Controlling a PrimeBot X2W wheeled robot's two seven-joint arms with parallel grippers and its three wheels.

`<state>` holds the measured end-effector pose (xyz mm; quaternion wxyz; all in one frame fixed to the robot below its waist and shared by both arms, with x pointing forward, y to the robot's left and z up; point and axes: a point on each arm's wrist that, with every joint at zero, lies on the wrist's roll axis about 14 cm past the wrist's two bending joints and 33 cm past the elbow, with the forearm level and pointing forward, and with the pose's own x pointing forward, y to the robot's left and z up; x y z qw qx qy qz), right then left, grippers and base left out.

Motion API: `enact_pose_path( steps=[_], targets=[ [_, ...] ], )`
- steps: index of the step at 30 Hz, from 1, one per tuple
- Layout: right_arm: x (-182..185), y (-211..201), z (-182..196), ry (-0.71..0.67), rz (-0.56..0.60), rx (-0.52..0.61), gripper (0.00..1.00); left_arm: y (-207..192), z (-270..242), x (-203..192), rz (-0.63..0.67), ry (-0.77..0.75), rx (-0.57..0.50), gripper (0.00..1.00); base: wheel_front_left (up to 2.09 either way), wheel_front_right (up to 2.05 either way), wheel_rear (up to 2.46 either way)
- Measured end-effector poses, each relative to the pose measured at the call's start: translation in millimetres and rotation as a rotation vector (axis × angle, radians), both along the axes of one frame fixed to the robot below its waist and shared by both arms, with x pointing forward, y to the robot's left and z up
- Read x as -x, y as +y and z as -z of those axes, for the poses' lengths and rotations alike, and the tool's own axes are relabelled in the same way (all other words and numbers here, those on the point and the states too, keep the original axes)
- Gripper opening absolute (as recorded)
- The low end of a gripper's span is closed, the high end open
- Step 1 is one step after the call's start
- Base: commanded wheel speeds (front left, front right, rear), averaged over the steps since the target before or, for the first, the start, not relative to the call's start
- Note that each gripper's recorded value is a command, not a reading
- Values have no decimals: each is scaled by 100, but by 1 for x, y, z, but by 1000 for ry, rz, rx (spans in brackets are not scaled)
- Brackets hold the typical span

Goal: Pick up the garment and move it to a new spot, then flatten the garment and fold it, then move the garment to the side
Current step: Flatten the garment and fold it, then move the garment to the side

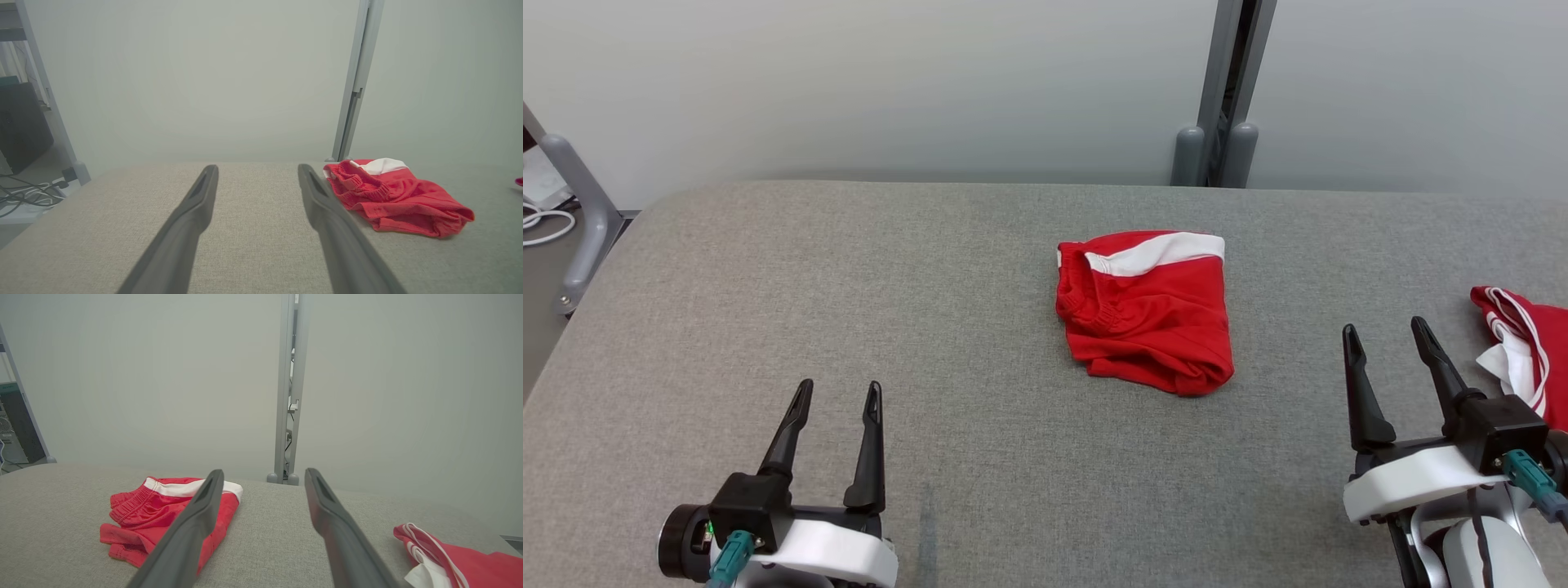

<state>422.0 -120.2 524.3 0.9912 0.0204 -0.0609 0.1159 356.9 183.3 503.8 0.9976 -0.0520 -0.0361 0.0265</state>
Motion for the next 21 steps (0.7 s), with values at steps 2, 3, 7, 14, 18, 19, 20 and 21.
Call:
enact_pose_path(
  steps=[2, 3, 7, 14, 18, 19, 20, 21],
  targets=[
    [0, 0, 1, 3, 0, 1, 100, 0, 1, 0, 1, 4, 0, 100, 0, 0, 0],
    [-1, 0, 1, 4, -1, 1, 100, 0, 2, 0, 1, 5, 0, 100, 0, 0, 0],
    [-1, 2, 2, 6, -4, 1, 100, 0, 2, 1, 1, 7, 1, 100, 0, 0, 0],
    [-1, 3, 2, 8, -7, 0, 100, -1, 1, 2, 3, 5, 1, 100, 0, 0, 0],
    [-2, 2, 10, 36, -3, -19, 100, -1, 3, 2, 2, 9, 1, 100, 0, 0, 0],
    [-3, 2, 15, 51, -1, -29, 100, -1, 3, 2, 4, 11, 1, 100, 0, 0, 0],
    [-6, 2, 18, 65, 1, -52, 100, -2, 4, 1, 7, 13, 1, 100, 0, 0, 0],
    [-10, 3, 21, 85, 2, -81, 100, -2, 5, 1, 8, 17, 1, 100, 0, 0, 0]
  ],
)
